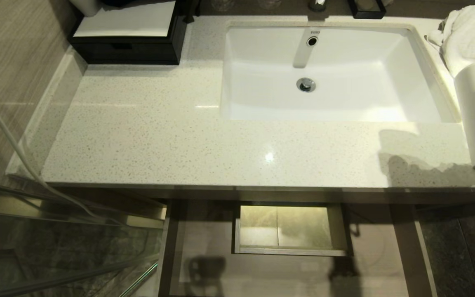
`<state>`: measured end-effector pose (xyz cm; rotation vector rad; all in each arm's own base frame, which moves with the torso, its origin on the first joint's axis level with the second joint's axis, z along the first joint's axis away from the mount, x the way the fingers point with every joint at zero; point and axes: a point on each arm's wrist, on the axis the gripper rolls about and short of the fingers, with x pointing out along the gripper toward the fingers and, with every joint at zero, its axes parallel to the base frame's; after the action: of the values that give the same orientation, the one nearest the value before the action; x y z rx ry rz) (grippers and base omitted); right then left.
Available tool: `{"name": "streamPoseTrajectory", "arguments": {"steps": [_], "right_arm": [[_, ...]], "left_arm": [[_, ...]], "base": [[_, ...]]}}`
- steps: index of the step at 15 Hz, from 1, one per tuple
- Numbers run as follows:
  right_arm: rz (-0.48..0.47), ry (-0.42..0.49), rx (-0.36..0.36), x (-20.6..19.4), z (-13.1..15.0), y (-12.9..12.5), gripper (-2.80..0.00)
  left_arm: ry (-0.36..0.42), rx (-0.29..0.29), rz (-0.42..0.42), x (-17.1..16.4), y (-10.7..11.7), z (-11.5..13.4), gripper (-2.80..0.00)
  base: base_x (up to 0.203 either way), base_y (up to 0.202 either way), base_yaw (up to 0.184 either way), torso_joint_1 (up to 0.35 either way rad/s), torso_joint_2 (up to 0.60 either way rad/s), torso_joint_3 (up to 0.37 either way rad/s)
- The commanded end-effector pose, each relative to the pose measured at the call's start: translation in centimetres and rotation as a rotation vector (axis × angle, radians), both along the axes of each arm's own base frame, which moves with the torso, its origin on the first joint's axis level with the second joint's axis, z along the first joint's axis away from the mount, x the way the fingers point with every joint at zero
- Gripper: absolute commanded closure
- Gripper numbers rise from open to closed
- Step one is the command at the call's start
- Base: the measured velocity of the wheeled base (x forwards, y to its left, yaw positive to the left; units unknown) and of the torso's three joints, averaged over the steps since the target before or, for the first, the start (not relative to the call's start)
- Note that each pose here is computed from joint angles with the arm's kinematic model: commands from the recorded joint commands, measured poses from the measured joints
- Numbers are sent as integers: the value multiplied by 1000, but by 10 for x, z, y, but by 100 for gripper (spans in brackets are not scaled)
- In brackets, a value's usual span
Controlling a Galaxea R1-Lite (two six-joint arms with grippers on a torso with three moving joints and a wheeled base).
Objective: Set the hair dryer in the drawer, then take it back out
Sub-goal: Place it on the countertop
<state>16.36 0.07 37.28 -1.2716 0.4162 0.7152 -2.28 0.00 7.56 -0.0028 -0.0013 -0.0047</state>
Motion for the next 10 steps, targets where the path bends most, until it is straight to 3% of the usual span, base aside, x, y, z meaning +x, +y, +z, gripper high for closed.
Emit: {"name": "streamPoseTrajectory", "arguments": {"steps": [1,6,10], "right_arm": [[27,37,-7,14,-6,5,0],[88,67,-7,31,-13,22,0],[61,73,57,44,-15,41,0]], "left_arm": [[0,-1,0,0,0,0,0],[0,0,-1,0,0,0,0],[0,-2,0,0,0,0,0]], "base": [[0,0,0,0,0,0],[0,0,0,0,0,0],[0,0,0,0,0,0]]}}
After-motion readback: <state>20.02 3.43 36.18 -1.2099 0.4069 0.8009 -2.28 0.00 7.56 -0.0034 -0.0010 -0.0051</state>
